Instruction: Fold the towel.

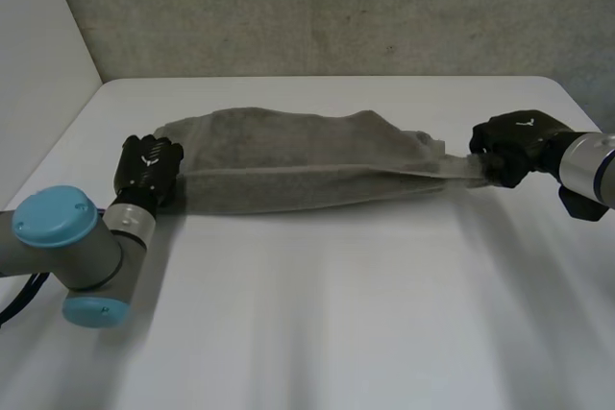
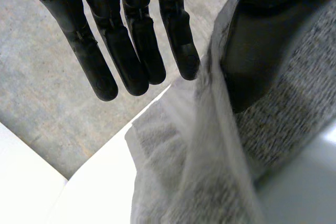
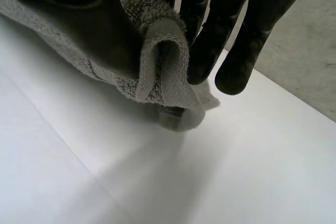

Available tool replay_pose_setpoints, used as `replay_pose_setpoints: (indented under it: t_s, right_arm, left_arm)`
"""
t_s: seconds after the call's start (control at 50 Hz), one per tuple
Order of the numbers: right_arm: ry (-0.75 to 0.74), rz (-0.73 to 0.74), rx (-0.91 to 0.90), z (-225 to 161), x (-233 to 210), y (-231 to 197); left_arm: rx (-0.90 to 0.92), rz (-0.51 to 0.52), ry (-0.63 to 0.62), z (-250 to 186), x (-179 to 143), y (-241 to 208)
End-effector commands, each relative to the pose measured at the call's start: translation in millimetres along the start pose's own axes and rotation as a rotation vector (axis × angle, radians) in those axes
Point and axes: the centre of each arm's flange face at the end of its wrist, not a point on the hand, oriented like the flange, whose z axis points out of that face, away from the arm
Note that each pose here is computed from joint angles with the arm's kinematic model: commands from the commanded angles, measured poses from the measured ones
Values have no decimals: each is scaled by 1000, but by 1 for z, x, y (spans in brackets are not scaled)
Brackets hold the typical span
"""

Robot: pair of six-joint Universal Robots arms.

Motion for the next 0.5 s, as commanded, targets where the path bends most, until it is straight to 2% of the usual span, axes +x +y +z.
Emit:
replay_pose_setpoints:
  t_s: [0.02,0.2,0.5]
  right_arm:
    - [28,4,3,1,9,4]
    - [17,16,-20,-2,3,13]
    - [45,-32,75,-59,-13,-20]
  left_arm:
    - [-23,16,-20,-6,-12,-2]
    - [-34,44,-37,-22,-28,-20]
    - [67,44,-120,-79,-63,-88]
